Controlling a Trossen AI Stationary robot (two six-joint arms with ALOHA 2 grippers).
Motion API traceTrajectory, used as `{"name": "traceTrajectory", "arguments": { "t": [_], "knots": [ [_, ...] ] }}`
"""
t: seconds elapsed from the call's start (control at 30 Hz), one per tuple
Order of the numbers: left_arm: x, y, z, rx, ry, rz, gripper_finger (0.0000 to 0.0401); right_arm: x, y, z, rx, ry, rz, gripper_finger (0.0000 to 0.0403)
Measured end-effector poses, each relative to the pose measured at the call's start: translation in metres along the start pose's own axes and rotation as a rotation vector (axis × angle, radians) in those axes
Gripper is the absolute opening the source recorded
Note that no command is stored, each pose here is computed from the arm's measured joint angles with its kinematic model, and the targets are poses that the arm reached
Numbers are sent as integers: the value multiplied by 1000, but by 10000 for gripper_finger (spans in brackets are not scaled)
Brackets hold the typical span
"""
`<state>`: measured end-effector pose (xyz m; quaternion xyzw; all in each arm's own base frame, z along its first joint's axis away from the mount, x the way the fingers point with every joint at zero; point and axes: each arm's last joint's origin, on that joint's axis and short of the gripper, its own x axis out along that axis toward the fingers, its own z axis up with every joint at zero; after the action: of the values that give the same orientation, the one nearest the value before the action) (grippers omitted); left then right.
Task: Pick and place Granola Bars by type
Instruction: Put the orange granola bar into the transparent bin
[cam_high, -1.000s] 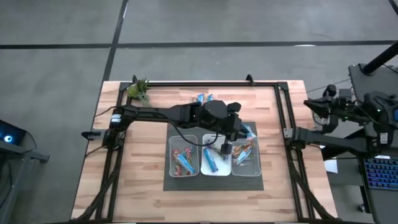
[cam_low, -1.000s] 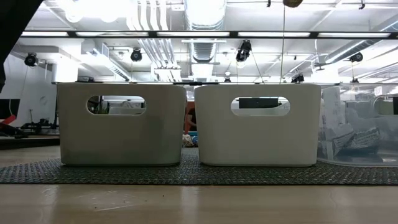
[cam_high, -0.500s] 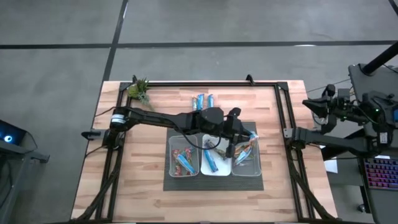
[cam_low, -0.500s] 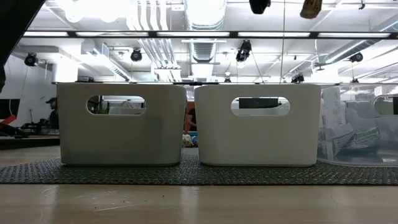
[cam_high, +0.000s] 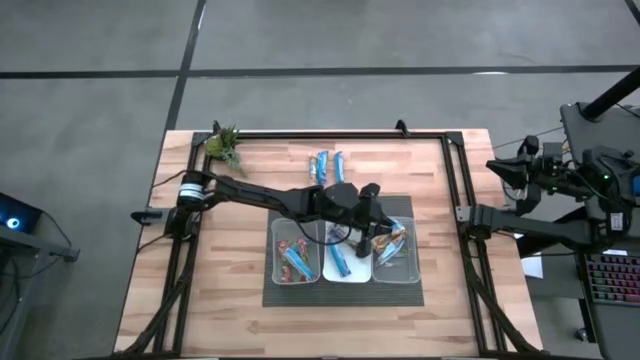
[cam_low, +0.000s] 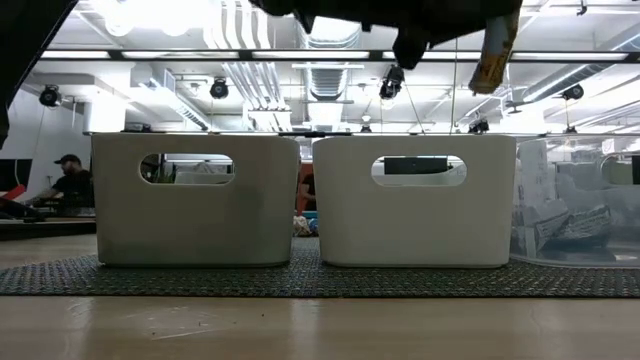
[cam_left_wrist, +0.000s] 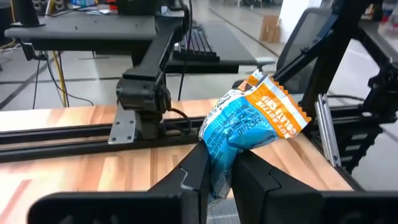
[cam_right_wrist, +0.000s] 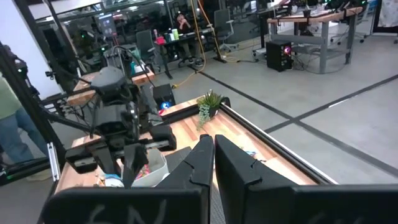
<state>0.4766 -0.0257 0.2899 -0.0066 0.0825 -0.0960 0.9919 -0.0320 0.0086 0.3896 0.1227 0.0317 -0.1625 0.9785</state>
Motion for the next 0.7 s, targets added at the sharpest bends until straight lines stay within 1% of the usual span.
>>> {"name": "traceTrajectory", "arguments": {
  "t": [0.1, 0.23, 0.5, 0.7],
  "knots": [
    [0, 1, -7, -26, -36, 1, 37, 0, 0, 0, 1, 2, 0, 8],
    [-1, 2, -9, -48, -71, 2, 37, 1, 0, -1, 19, 6, -1, 8],
    [-1, 2, -1, -44, -94, -17, 37, 6, -1, -4, 26, 24, -6, 8],
    [-2, 8, -1, -46, -81, -4, 37, 8, -1, -6, 33, 35, -9, 8]
  ]
}}
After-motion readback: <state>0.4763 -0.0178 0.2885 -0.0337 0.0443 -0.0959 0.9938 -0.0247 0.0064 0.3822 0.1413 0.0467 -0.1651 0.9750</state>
